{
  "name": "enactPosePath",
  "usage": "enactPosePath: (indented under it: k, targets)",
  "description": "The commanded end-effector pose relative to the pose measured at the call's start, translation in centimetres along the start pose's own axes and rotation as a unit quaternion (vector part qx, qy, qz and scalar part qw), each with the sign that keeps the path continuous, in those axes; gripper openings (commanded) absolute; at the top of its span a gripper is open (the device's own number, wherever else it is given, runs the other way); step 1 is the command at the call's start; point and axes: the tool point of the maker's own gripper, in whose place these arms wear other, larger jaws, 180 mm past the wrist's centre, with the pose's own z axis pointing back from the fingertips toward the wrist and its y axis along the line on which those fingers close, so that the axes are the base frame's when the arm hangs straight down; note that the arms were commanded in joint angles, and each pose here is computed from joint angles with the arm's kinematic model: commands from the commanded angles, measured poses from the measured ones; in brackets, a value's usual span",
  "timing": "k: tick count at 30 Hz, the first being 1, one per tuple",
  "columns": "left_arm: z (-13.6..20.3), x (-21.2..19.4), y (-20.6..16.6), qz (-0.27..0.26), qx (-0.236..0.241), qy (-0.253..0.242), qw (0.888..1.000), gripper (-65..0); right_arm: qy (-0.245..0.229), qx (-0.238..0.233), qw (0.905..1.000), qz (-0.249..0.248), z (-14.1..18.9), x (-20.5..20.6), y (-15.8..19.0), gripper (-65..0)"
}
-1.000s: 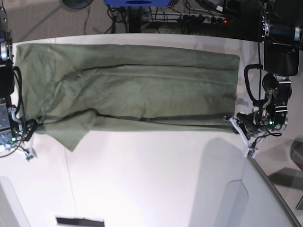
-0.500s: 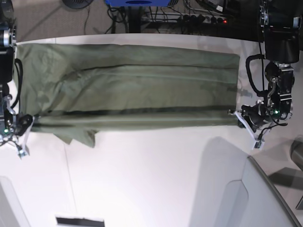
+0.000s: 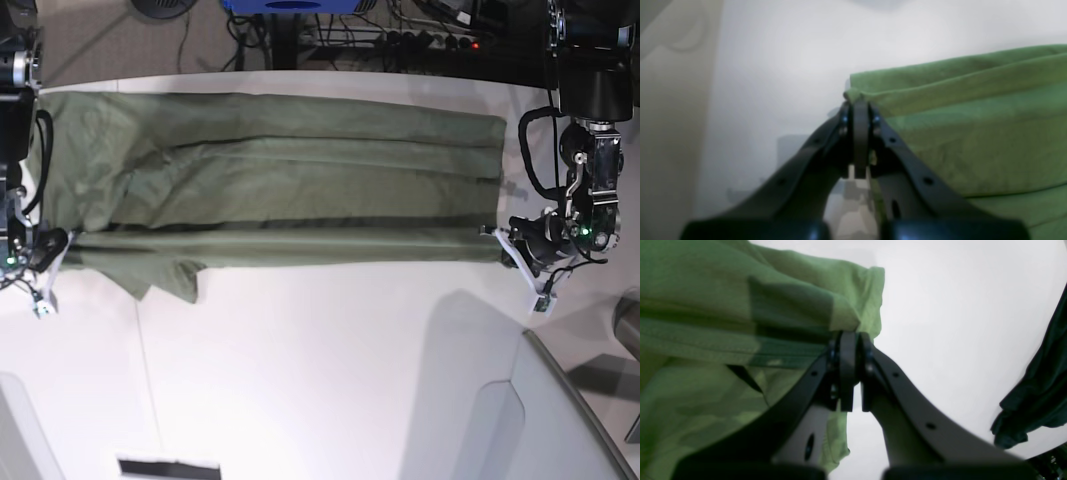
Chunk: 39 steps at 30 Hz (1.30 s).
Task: Layout the t-shirt on the table in an organized manner, then fold the t-shirt properly
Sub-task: 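Lift the hem with both grippers and fold it over toward the collar edge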
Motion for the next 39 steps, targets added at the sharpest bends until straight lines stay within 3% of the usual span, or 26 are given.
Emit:
enactPosePath:
  k: [1, 5, 15, 20, 24, 39]
  targets:
    - [0.7, 1.6, 1.1, -0.005, 0.013, -0.022, 1.000, -65.0, -0.023, -0.026, 0.9994, -0.001, 1.1, 1.5, -2.1, -64.8]
    - [0.7, 1.4, 1.1, -0.005, 0.012, -0.020, 1.000, -65.0, -0.044, -0.035, 0.9983, 0.013, 2.1, 1.8, -1.8, -64.8]
    - [1.4, 0.4, 3.2, 0.028, 0.032, -0.023, 0.999, -65.0, -0.027, -0.035, 0.9989, 0.015, 2.2, 0.9, -1.6, -64.8]
    - [1.1, -2.4, 2.6, 0.024, 0.028, 0.005, 0.999, -65.0, -0.021, -0.023, 0.9994, 0.012, 1.8, 0.4, -0.3, -64.8]
    - [0.7, -4.0, 1.2, 0.012, 0.016, 0.022, 1.000, -65.0, -0.005, -0.015, 0.9994, -0.032, 1.6, -1.1, -0.3, -64.8]
    - [0.5, -5.3, 0.3, 0.000, 0.006, 0.038, 0.999, -65.0, 0.004, -0.013, 0.9993, -0.034, 1.5, -1.9, 0.0, -64.8]
